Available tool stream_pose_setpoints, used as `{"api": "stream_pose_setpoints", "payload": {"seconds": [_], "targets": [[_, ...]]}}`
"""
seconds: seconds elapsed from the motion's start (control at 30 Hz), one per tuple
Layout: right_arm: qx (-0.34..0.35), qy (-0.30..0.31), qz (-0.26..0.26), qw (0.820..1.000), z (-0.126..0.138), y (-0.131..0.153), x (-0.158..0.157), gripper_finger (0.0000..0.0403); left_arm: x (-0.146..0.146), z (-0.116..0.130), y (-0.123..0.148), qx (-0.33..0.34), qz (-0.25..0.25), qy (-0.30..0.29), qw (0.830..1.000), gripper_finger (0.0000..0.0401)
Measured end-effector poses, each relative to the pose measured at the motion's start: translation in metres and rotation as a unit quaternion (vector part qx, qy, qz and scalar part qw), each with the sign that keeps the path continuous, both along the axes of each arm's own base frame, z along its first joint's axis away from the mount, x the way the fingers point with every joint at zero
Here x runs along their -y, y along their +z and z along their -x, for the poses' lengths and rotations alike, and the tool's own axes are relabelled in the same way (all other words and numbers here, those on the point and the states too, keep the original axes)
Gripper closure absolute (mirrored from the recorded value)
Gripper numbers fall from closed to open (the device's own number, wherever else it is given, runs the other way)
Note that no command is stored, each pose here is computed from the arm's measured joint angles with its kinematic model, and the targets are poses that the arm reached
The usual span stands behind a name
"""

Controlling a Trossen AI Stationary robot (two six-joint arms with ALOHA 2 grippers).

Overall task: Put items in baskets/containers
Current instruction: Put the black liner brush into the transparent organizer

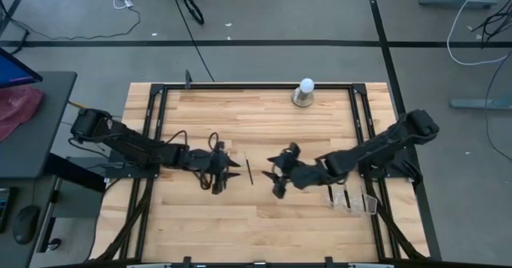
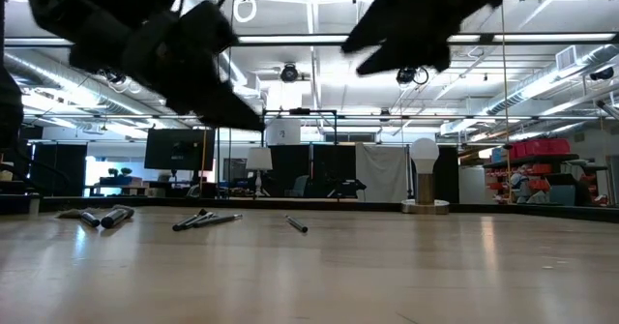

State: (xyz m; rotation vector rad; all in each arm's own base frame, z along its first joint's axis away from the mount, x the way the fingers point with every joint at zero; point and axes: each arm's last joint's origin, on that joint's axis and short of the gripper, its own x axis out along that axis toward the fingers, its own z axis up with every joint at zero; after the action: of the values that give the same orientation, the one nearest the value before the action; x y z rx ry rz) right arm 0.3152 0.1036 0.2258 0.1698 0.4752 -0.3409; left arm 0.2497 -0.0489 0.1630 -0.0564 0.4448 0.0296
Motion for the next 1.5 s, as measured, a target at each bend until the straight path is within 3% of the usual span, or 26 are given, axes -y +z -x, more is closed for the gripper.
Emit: {"api": "stream_pose_setpoints", "payload": {"seconds": [0.13,0.33,0.77,0.97,1.23,1.5], "targets": [[-0.002,-0.017,0.011,1.0,-0.025,-0.031,0.01,0.0152,-0.003,0.023,-0.011,0.009,0.019,0.063,0.998,0.0252],[0.0,-0.038,0.007,0.999,-0.052,-0.086,0.02,0.0158,-0.002,0.043,-0.022,0.053,0.05,0.075,0.995,0.0252],[-0.038,-0.051,0.028,0.998,-0.074,-0.151,0.03,0.0201,-0.003,0.044,-0.018,0.091,0.052,0.089,0.991,0.0252],[-0.065,-0.057,0.014,0.996,-0.074,-0.162,0.041,0.0248,-0.003,0.044,-0.018,0.091,0.05,0.088,0.991,0.0252],[-0.121,-0.033,0.003,0.992,-0.069,-0.167,0.057,0.0382,-0.002,0.044,-0.017,0.094,0.049,0.084,0.991,0.0252],[-0.124,-0.019,0.011,0.992,-0.065,-0.161,0.052,0.0395,-0.001,0.044,-0.018,0.092,0.052,0.076,0.991,0.0252]]}}
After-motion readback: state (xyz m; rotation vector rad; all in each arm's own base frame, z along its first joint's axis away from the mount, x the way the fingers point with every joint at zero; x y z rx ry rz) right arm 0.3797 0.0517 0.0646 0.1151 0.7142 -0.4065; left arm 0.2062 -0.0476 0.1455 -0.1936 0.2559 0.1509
